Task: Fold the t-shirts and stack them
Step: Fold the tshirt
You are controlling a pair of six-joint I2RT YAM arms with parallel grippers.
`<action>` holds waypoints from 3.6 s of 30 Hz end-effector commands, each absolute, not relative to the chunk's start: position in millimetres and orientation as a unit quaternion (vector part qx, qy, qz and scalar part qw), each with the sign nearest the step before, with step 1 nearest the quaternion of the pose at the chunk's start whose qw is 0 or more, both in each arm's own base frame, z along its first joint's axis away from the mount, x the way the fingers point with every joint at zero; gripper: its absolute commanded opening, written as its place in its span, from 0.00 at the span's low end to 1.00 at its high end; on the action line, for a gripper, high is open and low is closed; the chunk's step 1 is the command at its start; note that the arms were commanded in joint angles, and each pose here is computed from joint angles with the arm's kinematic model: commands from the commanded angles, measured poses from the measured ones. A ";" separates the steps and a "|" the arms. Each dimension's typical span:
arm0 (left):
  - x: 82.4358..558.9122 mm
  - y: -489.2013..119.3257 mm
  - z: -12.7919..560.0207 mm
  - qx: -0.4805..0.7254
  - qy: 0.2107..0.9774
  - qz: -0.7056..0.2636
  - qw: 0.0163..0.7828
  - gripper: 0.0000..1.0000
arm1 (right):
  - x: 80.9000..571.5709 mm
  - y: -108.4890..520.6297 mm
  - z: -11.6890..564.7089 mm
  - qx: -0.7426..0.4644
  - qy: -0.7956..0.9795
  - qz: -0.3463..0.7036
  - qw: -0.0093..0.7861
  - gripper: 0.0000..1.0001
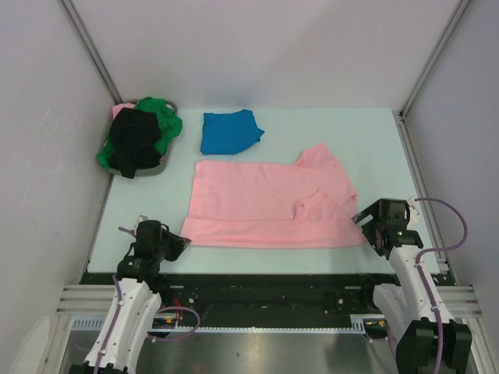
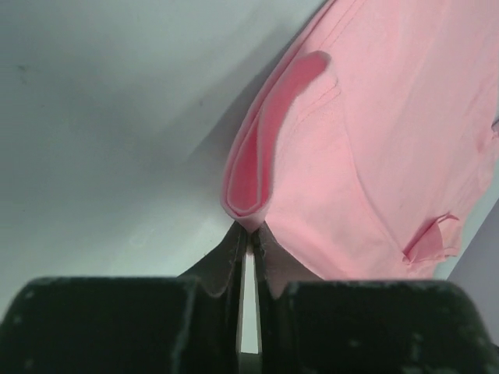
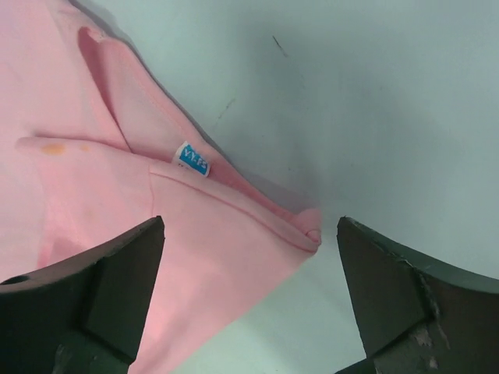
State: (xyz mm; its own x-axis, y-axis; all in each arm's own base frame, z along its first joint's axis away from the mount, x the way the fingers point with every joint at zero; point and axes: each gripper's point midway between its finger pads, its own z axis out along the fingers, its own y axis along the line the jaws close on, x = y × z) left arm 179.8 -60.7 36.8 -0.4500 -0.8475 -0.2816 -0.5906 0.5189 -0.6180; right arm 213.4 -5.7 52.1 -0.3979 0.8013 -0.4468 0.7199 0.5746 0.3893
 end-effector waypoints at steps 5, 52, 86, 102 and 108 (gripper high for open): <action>190.6 -67.4 106.7 -0.429 0.804 -0.261 0.320 0.42 | 231.6 3.9 117.8 0.406 0.837 0.088 0.356 1.00; 497.3 -39.0 99.1 -0.293 0.896 -0.064 0.329 0.77 | 522.8 222.8 111.8 0.147 0.877 0.337 0.309 0.93; 483.3 -27.3 86.0 -0.300 0.894 -0.063 0.326 0.77 | 513.1 193.3 116.0 0.174 0.862 0.336 0.337 0.95; 487.7 -25.2 77.4 -0.300 0.896 -0.062 0.322 0.77 | 536.4 212.4 65.8 0.183 0.847 0.371 0.333 0.95; 488.5 -25.3 79.3 -0.296 0.896 -0.065 0.325 0.78 | 539.9 217.6 47.5 0.184 0.850 0.379 0.317 0.95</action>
